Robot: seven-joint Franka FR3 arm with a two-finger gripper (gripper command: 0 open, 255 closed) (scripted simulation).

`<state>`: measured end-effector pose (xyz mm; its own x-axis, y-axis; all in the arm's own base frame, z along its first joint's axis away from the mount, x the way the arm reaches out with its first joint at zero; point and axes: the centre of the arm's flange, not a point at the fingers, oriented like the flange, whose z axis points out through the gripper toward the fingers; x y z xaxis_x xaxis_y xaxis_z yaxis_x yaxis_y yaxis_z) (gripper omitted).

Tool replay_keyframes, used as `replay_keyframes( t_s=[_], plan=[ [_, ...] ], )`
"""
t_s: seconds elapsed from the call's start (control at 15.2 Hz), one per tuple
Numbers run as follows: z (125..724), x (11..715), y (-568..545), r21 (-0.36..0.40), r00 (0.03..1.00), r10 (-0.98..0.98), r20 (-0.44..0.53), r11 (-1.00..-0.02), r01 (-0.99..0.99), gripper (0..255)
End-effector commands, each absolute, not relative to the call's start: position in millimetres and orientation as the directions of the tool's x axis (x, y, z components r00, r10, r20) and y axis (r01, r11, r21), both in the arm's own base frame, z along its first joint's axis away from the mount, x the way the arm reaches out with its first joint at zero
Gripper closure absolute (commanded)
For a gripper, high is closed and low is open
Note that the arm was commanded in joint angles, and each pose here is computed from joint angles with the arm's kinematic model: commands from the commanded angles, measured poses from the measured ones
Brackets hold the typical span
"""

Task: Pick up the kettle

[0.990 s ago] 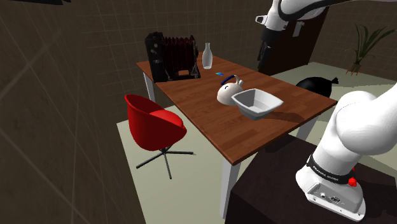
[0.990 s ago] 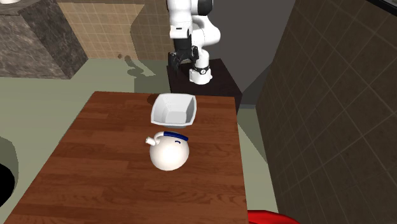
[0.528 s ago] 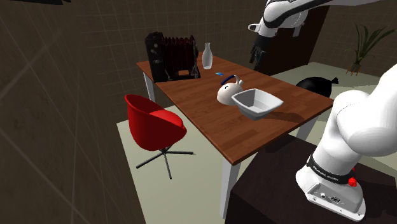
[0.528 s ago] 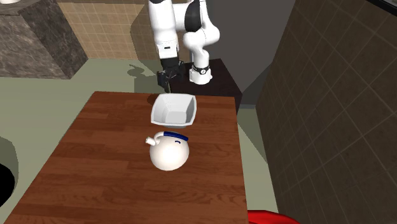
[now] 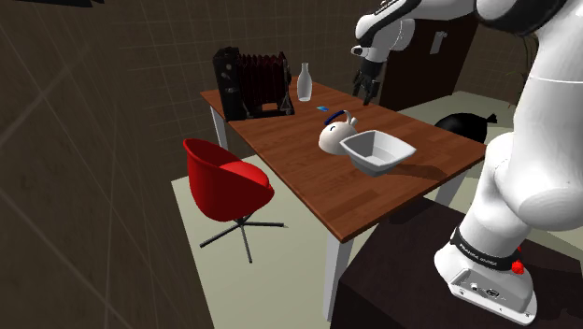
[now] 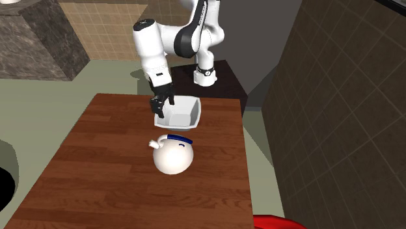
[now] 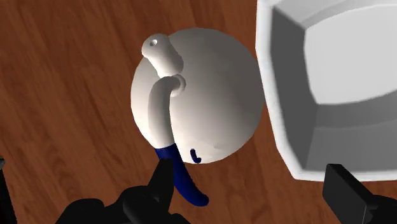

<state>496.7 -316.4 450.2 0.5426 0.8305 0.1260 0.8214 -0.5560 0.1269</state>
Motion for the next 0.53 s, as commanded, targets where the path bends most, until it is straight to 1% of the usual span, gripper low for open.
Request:
replay_keyframes(
  t_s=[0.0,0.33,0.46],
  plan=[
    [436.4,520.0,-325.8,0.131,0.475,0.871,0.125,-0.489,0.862,0],
    [410.1,576.0,-349.1,0.132,0.328,0.938,0.111,-0.341,0.931,0],
    [399.6,576.0,-349.1,0.132,0.327,0.938,0.111,-0.341,0.931,0]
  ],
)
